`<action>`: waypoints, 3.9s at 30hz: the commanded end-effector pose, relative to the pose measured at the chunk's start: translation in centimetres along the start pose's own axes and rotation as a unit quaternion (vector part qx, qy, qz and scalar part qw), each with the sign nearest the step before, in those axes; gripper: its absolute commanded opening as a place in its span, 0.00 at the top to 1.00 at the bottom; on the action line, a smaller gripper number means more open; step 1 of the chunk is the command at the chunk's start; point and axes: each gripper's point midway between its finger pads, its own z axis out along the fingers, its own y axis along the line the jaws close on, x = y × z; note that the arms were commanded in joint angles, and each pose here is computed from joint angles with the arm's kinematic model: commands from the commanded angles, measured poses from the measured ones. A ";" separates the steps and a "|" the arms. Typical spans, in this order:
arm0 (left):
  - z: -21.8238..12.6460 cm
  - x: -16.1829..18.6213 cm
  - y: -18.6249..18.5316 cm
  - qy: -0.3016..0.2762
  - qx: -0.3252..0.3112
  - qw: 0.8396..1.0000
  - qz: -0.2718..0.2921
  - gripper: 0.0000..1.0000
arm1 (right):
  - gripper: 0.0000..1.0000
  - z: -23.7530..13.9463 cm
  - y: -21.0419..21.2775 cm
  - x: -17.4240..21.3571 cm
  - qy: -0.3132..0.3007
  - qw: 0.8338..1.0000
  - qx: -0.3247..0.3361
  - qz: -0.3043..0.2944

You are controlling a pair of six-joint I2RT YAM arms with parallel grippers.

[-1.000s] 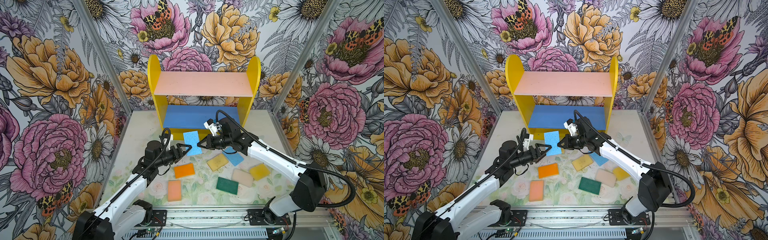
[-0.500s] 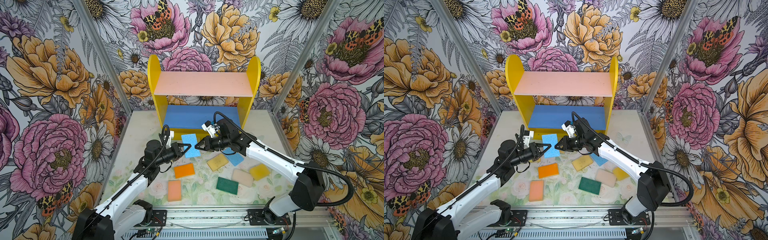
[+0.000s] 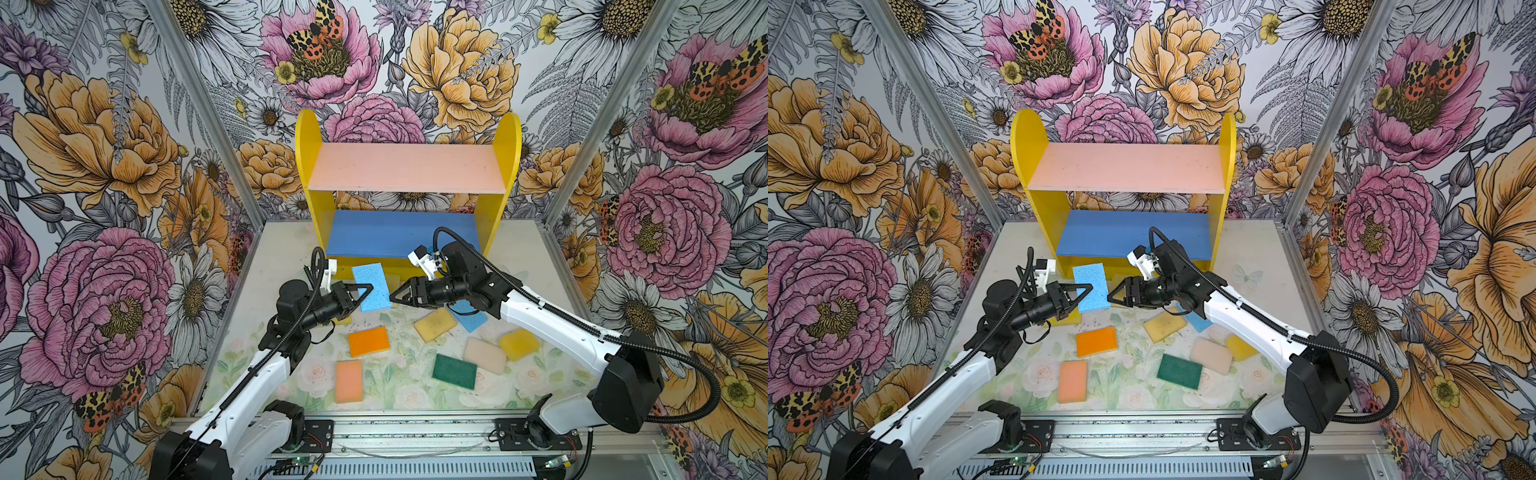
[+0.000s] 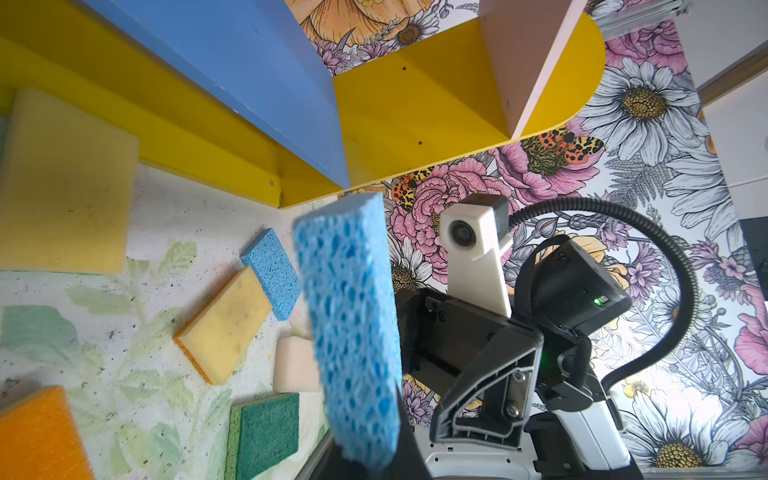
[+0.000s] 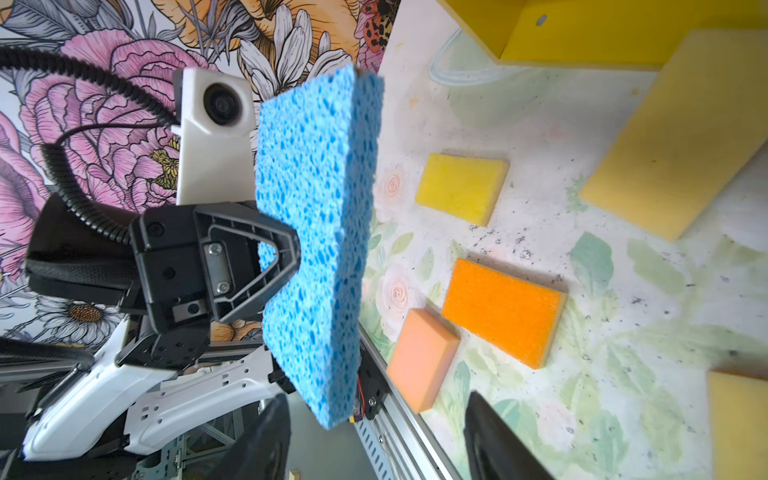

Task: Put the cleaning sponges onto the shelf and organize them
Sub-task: 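Lift the blue sponge with the right gripper toward the pink top shelf, then lower the blue sponge onto the pink shelf and open the right gripper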

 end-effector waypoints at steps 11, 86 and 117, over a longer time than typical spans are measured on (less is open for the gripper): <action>-0.8 0.3 -2.2 0.010 0.037 0.999 0.013 1.00 | 0.36 -0.3 4.2 -0.6 -0.027 0.988 -0.149 0.017; -7.1 -1.0 -2.8 -0.035 -0.058 0.994 0.090 0.01 | 1.00 2.4 13.0 -29.0 -0.323 0.941 -0.054 -0.086; -6.8 -8.3 -13.8 -0.094 0.040 0.984 0.149 0.01 | 0.38 -7.5 18.8 -25.0 -0.348 0.927 0.013 -0.143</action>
